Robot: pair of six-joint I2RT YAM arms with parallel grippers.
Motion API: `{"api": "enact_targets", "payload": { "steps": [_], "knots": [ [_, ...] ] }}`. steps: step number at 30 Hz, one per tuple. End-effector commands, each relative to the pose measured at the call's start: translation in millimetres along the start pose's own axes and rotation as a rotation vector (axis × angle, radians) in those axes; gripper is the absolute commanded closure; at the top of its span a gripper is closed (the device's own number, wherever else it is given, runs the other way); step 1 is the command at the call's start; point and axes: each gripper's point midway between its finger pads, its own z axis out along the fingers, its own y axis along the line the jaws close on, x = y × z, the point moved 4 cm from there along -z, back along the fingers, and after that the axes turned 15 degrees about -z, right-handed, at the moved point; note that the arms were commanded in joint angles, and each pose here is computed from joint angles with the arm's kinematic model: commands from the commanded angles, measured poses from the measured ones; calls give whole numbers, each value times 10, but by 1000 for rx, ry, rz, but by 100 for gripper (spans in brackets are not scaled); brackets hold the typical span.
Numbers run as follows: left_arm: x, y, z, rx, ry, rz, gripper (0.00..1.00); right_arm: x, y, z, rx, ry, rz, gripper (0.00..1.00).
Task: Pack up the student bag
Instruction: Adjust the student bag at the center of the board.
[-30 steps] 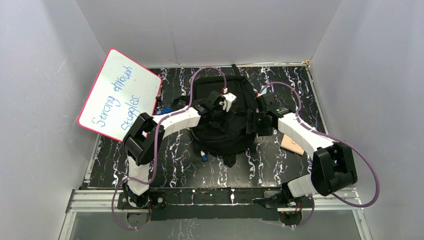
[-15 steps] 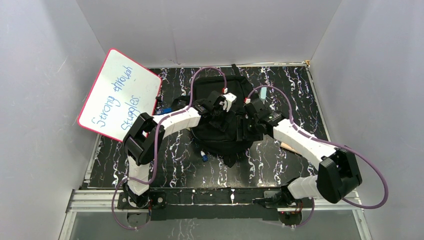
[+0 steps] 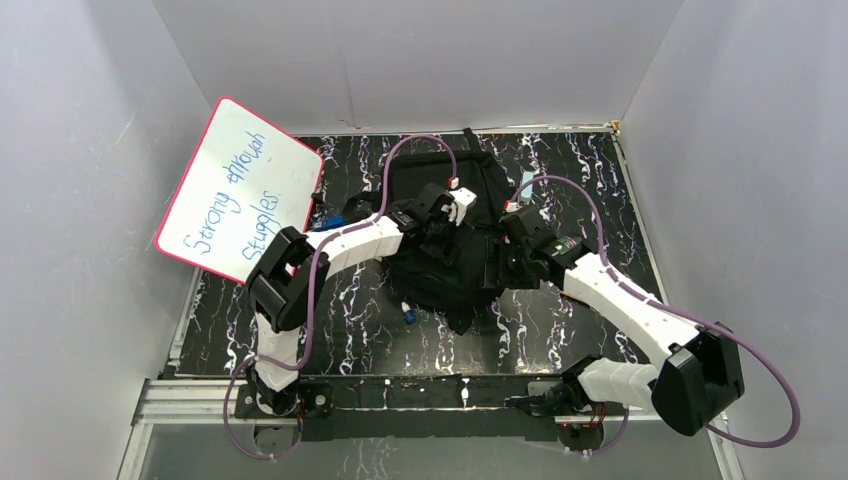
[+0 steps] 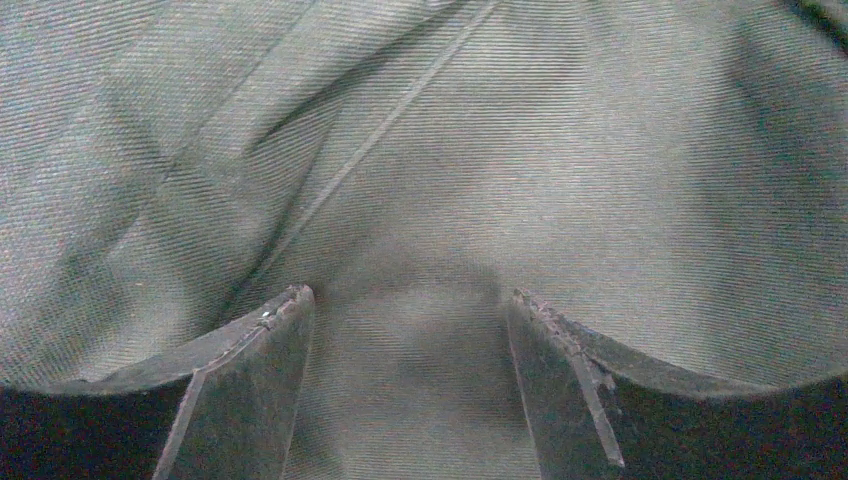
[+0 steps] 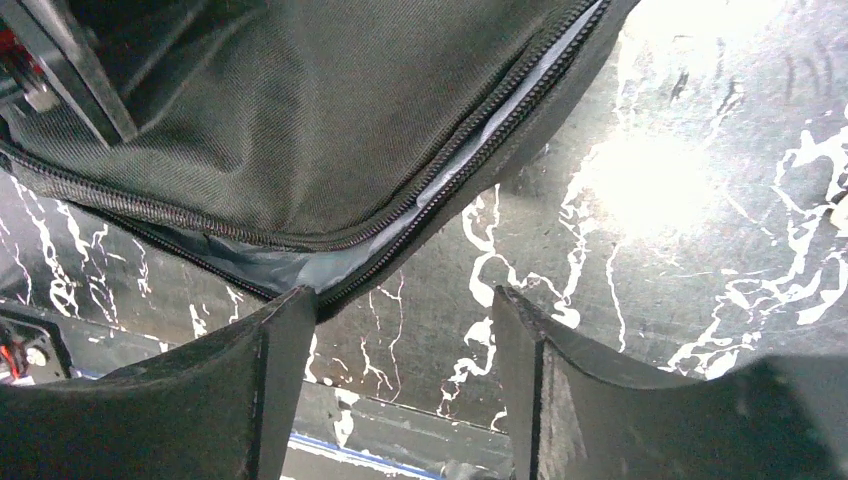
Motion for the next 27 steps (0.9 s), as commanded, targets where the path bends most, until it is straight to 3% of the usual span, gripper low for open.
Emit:
{"api": "enact_targets", "payload": {
  "steps": [1,7,11,15,18,27],
  "knots": [
    [-337,-354,-376,117,-110,36,32,-271,-23,-227,42,-153,15,25],
    [-149,-596,-649,187,-109,65,32,-698,-167,-516,176,-349,44,18],
    [-89,-636,-941,212,-149,27,32,-850,-424,-548,294,-373,66,12],
    [-315,-540,-1167,129,-287,-27,29,-1016,-698,-476,282,-368,100,11],
    [-489,-510,-1199,80,-343,-32,30,-1190,-858,-424,210,-383,129,17],
    [-490,-189,-820,-96,-305,-120,30,-1534,-932,-104,139,-256,34,31]
  ]
}}
